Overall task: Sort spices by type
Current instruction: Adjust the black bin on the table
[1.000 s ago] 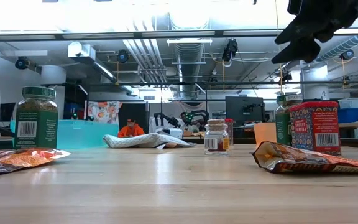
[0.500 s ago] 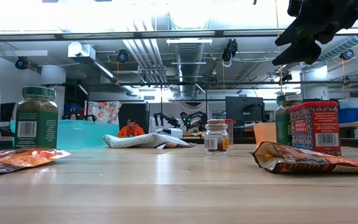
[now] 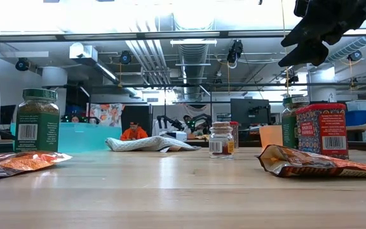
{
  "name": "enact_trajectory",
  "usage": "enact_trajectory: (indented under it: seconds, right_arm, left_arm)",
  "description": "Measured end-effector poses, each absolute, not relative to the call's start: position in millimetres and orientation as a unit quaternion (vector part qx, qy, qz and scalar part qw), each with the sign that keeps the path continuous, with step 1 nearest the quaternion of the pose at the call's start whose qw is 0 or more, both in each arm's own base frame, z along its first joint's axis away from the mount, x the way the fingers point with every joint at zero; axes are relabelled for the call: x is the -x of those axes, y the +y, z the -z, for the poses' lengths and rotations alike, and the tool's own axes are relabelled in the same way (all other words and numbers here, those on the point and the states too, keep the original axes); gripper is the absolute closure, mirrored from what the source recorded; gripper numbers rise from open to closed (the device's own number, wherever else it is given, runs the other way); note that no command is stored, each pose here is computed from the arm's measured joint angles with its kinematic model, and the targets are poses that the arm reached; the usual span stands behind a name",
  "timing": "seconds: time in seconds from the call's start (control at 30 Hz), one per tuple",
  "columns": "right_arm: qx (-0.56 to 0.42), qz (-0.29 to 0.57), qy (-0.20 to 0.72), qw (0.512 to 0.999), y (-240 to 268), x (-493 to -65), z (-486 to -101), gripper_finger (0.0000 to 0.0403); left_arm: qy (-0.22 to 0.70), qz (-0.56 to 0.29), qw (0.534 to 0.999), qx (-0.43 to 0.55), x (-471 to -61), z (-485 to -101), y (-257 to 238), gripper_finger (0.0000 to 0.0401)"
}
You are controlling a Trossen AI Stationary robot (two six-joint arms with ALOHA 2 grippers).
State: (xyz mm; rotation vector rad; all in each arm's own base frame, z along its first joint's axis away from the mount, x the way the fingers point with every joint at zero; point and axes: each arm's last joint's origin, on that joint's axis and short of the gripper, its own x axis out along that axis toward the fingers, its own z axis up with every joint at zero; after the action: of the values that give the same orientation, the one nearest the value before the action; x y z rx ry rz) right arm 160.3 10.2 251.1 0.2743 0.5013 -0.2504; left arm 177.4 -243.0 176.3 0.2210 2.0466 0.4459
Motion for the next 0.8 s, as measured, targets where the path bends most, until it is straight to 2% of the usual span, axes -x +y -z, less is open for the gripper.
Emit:
enact_trajectory:
  seconds: [0.1, 0.27, 0.4, 0.63, 0.7, 0.8]
  right_arm:
    - [-0.14, 0.125, 0.246, 0.951, 10.2, -160.3, -251.0, 0.0064]
    - [-0.141, 0.125, 0.246, 0.951, 10.2, -160.3, -250.9, 0.0064]
    - [-0.141, 0.125, 0.247, 0.951, 10.2, -160.2, -250.3, 0.0064]
    - [-0.142, 0.124, 0.242, 0.952, 10.3, -160.8, -249.0, 0.0064]
    - [-0.142, 0.124, 0.242, 0.952, 10.3, -160.8, -248.9, 0.0064]
    - [-0.14, 0.123, 0.243, 0.952, 10.3, -160.8, -248.9, 0.0064]
  left_arm:
    - [0.839, -0.167, 0.506, -0.108, -179.3, -178.4, -243.9, 0.0401]
    - [0.815, -0.15, 0.55, -0.101, -190.8, -195.3, -252.3, 0.0401]
    - [0.759, -0.166, 0.625, -0.081, -210.1, -219.3, -258.0, 0.0401]
    - [0.588, -0.208, 0.777, -0.086, -255.2, -272.3, -248.5, 0.0401]
    - [0.553, -0.221, 0.798, -0.094, -265.6, -281.3, -241.8, 0.0401]
    - [0.536, -0.234, 0.804, -0.109, -276.4, -283.0, -230.9, 0.0401]
